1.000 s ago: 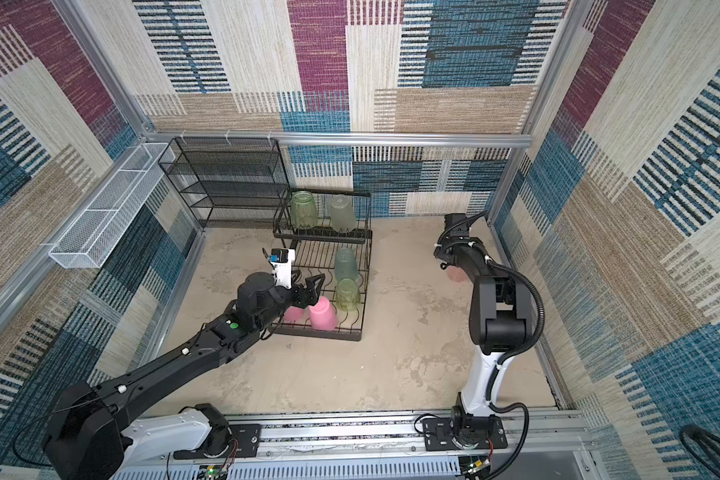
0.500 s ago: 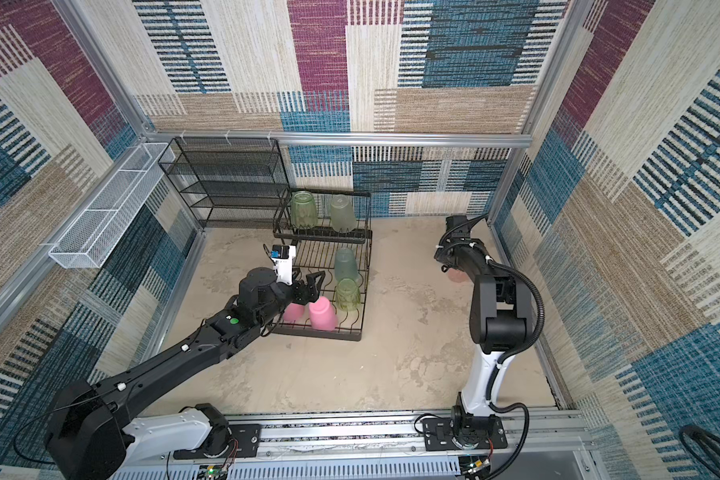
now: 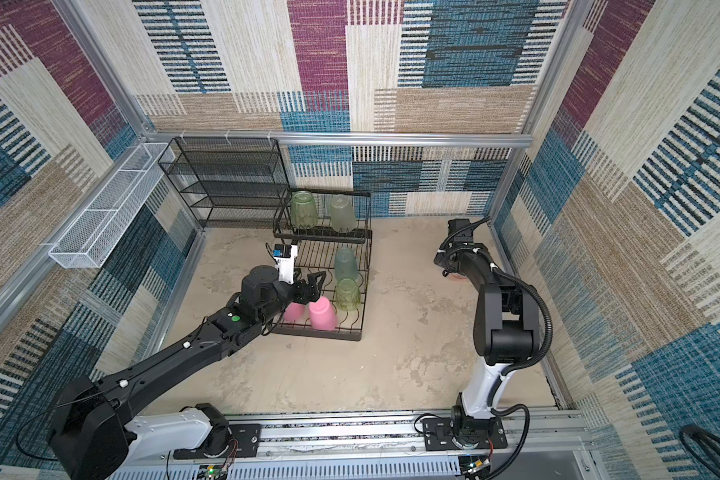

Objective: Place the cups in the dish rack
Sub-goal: 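Lift the pale pink cup with the right gripper and carry it toward the rack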

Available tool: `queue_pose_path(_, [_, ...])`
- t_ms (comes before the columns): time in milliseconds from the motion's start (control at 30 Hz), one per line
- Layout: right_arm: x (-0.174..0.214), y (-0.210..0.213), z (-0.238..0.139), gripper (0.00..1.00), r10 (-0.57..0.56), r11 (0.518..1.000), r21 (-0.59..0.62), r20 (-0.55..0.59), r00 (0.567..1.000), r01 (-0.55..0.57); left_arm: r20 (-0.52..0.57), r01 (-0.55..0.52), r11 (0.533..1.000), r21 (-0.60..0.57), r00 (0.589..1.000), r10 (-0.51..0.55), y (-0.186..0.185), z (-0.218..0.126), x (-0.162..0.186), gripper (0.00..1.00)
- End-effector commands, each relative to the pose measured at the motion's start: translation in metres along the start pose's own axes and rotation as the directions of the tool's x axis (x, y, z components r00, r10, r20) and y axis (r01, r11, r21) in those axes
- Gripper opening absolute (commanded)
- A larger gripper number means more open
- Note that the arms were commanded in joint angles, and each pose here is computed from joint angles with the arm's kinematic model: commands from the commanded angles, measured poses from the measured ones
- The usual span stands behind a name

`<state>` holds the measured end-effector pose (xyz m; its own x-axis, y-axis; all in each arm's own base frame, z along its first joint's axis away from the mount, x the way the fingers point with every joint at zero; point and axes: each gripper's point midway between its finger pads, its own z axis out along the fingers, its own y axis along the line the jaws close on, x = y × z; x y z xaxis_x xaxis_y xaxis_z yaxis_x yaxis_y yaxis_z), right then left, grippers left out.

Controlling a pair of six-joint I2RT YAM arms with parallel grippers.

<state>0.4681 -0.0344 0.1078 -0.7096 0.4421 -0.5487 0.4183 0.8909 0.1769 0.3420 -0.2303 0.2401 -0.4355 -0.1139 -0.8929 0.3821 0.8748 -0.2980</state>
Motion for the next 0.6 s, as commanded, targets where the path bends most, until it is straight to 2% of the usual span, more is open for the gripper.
queue_pose_path(0, [0.001,0.007,-0.007,0.0,0.005,0.999,-0.044,-0.006,1.0,-0.006,-0.002,0.006,1.0,-0.009,1.0,-0.006,0.001,0.001,-0.002,0.87])
queue_pose_path(233, [-0.001,0.014,-0.028,0.0,0.006,0.997,-0.081,0.02,1.0,-0.004,-0.035,0.016,0.999,-0.031,0.999,-0.017,0.004,0.006,0.003,0.87])
queue_pose_path(567, [-0.009,0.045,-0.082,0.0,-0.065,0.988,-0.128,0.122,0.99,0.08,-0.047,0.045,0.998,-0.039,0.998,-0.046,0.003,0.006,0.002,0.87])
